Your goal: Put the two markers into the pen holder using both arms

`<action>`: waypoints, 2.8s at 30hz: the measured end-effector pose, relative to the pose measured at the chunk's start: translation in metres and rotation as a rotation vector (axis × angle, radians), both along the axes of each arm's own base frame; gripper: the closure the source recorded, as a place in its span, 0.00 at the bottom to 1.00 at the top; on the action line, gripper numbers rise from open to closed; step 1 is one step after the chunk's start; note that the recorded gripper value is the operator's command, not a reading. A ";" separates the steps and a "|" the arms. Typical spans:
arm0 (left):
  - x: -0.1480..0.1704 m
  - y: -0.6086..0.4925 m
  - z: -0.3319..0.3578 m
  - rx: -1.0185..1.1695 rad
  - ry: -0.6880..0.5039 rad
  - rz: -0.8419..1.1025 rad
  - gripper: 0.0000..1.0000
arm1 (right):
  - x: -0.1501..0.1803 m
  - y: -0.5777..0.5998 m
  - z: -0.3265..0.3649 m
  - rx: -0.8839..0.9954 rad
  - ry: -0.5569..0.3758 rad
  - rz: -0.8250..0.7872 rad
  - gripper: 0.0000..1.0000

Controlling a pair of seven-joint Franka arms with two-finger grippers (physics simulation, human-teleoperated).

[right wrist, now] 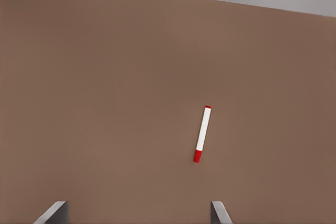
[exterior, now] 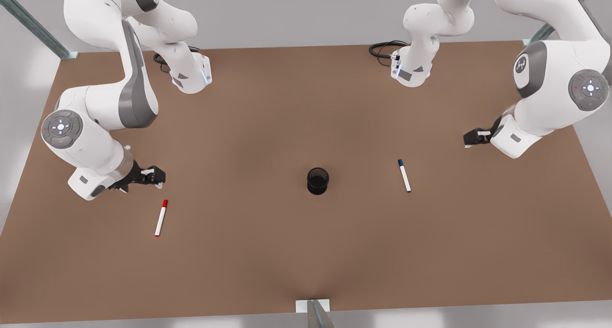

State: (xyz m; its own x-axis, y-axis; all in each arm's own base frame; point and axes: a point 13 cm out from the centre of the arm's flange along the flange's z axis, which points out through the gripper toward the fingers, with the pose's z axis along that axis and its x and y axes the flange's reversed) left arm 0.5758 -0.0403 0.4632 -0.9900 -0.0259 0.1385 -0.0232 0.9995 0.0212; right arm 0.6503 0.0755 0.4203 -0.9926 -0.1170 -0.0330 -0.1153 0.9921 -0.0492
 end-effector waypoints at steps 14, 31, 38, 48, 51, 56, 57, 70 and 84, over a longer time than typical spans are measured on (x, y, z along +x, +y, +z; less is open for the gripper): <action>0.023 -0.054 -0.302 -0.007 0.025 0.090 0.00 | 0.011 0.002 0.005 0.008 -0.046 -0.005 0.00; 0.008 -0.075 -0.391 -0.025 -0.127 0.151 0.15 | 0.020 -0.023 -0.053 -0.001 0.020 -0.047 0.00; 0.009 -0.070 -0.408 -0.019 -0.122 0.166 0.37 | 0.014 -0.057 -0.200 0.028 0.119 -0.112 0.00; 0.005 -0.067 -0.422 -0.013 -0.108 0.172 0.49 | 0.026 -0.107 -0.327 0.051 0.128 -0.196 0.00; 0.005 -0.067 -0.423 -0.012 -0.107 0.173 0.53 | 0.033 -0.110 -0.354 0.056 0.103 -0.203 0.04; 0.003 -0.067 -0.427 -0.010 -0.101 0.175 0.63 | 0.042 -0.120 -0.375 0.065 0.058 -0.221 0.31; 0.003 -0.067 -0.427 -0.010 -0.101 0.175 0.66 | 0.044 -0.120 -0.375 0.065 0.050 -0.221 0.34; 0.030 -0.065 -0.392 -0.013 -0.136 0.200 0.79 | 0.049 -0.121 -0.386 0.068 0.019 -0.218 0.59; 0.059 -0.241 -0.119 -0.145 -0.084 0.137 0.79 | 0.087 -0.090 -0.293 0.093 -0.102 -0.147 0.79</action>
